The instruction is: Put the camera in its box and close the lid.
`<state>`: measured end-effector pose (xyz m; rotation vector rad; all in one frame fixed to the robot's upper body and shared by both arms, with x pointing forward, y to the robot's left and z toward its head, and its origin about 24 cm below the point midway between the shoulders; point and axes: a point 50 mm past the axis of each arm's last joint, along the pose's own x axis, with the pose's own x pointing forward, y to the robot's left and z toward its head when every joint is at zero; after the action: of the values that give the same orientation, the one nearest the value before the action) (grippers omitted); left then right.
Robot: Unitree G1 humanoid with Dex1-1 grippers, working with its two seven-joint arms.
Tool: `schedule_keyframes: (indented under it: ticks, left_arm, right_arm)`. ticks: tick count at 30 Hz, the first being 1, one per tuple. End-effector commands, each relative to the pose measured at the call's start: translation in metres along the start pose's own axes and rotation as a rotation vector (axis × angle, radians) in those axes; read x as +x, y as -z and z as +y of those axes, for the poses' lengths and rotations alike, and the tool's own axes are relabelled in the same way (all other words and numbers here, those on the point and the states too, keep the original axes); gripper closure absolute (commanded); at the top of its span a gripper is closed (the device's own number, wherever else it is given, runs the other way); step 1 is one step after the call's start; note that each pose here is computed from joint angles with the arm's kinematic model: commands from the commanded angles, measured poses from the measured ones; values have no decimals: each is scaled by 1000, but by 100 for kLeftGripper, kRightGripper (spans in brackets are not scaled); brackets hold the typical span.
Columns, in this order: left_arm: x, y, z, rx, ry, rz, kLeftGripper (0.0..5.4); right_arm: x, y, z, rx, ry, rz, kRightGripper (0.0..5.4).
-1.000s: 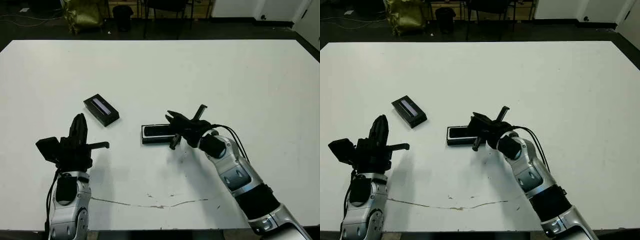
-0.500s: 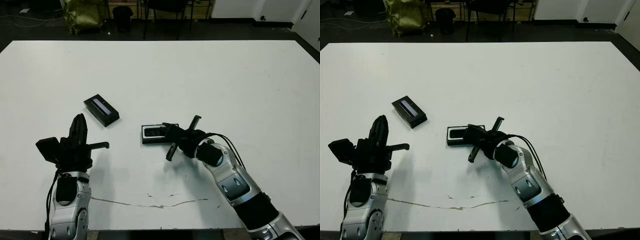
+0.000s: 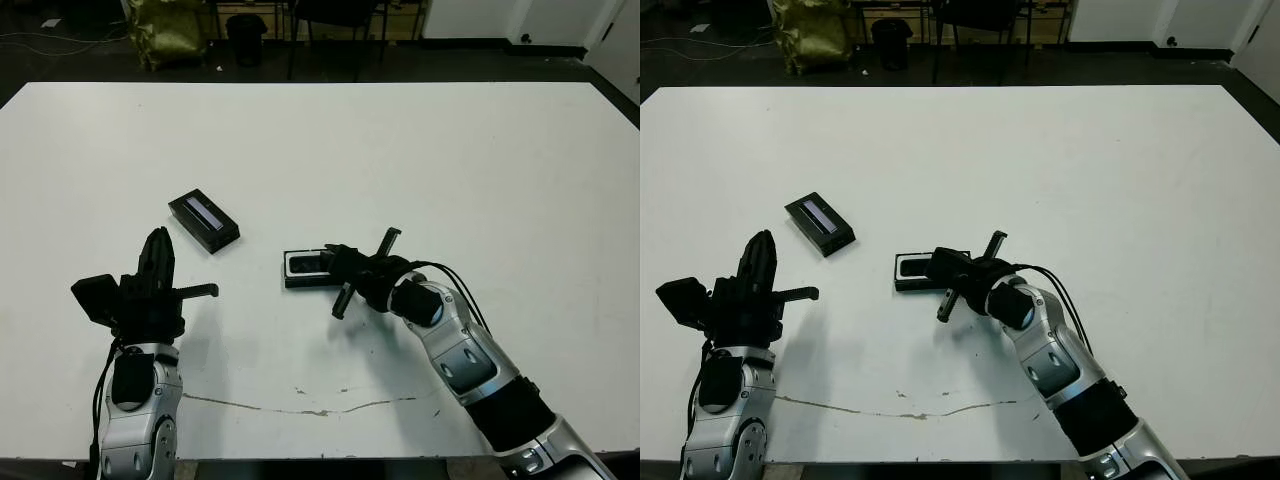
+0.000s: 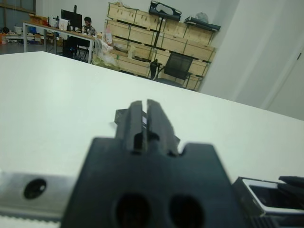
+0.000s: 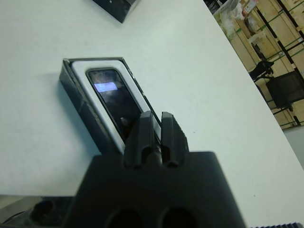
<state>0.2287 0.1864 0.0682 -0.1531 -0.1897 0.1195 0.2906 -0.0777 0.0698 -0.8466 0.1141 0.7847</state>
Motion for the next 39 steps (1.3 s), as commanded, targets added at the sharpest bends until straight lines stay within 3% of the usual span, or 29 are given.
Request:
schedule_keyframes:
  ticks: [1, 4, 13, 16, 20, 23, 29, 31, 35, 39]
  left_arm:
    - [-1, 3, 3, 10, -10, 21, 540]
    - [-1, 3, 2, 13, -14, 25, 540]
    - [-2, 3, 2, 6, -11, 26, 540]
    - [-2, 3, 3, 8, -12, 26, 540]
    - [-2, 2, 5, 16, -10, 20, 540]
    - [0, 0, 9, 25, -8, 15, 540]
    - [7, -15, 17, 89, 1, -11, 540]
    - [10, -21, 19, 130, 14, -26, 540]
    - [19, -34, 21, 214, 54, -49, 540]
    - [28, -47, 22, 283, 117, -72, 540]
  right_arm:
    - [-12, 23, -1, 53, -6, 86, 538]
    - [-23, 20, -12, 99, 51, 46, 538]
    - [-71, -1, -54, 282, 236, -243, 538]
    - [-86, -6, -66, 342, 327, -269, 538]
    - [-96, 3, -76, 405, 477, -283, 538]
    - [-99, 14, -75, 517, 580, -247, 538]
    - [-101, 35, -62, 834, 704, -174, 538]
    - [-102, 39, -58, 840, 710, -183, 538]
    - [-103, 47, -50, 731, 739, -213, 538]
    - [-105, 54, -42, 726, 755, -196, 538]
